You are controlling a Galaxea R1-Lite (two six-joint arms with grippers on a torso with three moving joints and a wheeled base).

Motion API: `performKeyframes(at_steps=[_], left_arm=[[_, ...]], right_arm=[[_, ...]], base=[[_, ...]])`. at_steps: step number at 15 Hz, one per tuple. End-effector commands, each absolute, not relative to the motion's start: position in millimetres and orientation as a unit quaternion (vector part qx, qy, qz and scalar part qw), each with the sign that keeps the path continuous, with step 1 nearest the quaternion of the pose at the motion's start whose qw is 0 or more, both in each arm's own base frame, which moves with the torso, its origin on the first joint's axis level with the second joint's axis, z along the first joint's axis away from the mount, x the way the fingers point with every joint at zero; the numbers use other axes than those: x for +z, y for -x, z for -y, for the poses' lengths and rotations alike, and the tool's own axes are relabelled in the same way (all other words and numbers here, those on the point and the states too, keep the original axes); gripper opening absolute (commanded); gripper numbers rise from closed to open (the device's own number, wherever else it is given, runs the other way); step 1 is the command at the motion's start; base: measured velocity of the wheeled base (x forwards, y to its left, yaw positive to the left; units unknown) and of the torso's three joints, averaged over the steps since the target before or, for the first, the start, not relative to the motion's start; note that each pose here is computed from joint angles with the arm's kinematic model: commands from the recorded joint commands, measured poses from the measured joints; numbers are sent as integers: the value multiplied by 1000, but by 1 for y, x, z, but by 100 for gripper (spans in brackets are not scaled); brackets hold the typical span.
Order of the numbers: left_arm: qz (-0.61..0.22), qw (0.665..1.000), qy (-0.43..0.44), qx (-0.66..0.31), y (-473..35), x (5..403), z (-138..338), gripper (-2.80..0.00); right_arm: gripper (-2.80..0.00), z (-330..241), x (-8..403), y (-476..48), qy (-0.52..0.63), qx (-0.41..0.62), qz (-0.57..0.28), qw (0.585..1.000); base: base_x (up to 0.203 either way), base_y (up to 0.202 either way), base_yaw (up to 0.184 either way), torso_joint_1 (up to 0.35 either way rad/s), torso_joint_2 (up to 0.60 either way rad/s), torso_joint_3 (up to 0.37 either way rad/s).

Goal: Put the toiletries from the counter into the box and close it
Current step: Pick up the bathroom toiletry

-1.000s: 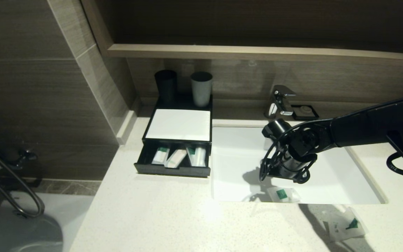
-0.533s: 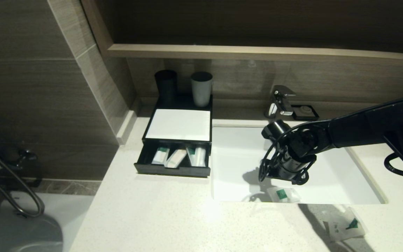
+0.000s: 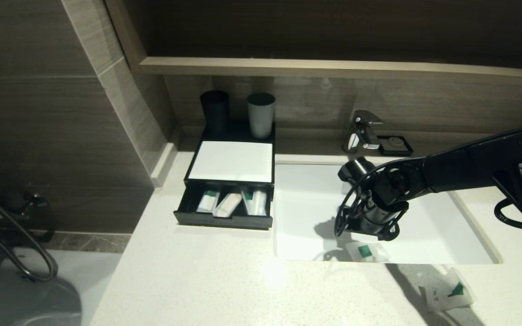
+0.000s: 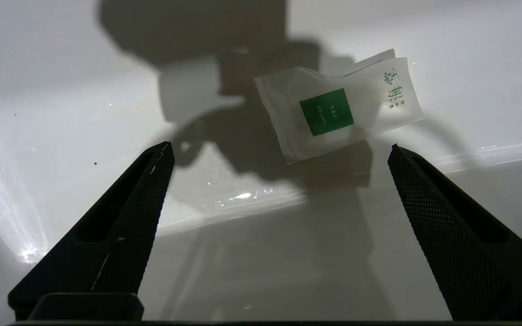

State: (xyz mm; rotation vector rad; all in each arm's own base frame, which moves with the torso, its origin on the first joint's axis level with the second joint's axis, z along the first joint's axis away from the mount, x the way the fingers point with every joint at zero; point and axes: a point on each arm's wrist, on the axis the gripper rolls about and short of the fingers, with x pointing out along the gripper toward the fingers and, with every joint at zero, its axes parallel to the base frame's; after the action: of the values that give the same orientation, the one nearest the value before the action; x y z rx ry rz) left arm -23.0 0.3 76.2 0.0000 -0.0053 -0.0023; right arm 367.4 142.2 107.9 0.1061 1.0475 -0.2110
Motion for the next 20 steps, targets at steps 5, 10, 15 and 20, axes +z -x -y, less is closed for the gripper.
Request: performKeyframes(at_steps=[5, 10, 15, 20], left_arm=[[3, 1000, 0, -1, 23, 76, 0, -280], [3, 1000, 0, -1, 23, 76, 0, -280], [3, 1000, 0, -1, 23, 76, 0, -280], [3, 1000, 0, -1, 23, 76, 0, -280]], right_arm=[[0, -142, 106, -368, -49, -103, -501, 858], [0, -142, 102, -371, -48, -102, -500, 859], [0, -139, 99, -375, -50, -106, -498, 859], [0, -135, 94, -378, -46, -108, -500, 858]], base=[[0, 0, 0, 0, 0, 0], [0, 0, 0, 0, 0, 0], [0, 0, 0, 0, 0, 0], [0, 0, 0, 0, 0, 0]])
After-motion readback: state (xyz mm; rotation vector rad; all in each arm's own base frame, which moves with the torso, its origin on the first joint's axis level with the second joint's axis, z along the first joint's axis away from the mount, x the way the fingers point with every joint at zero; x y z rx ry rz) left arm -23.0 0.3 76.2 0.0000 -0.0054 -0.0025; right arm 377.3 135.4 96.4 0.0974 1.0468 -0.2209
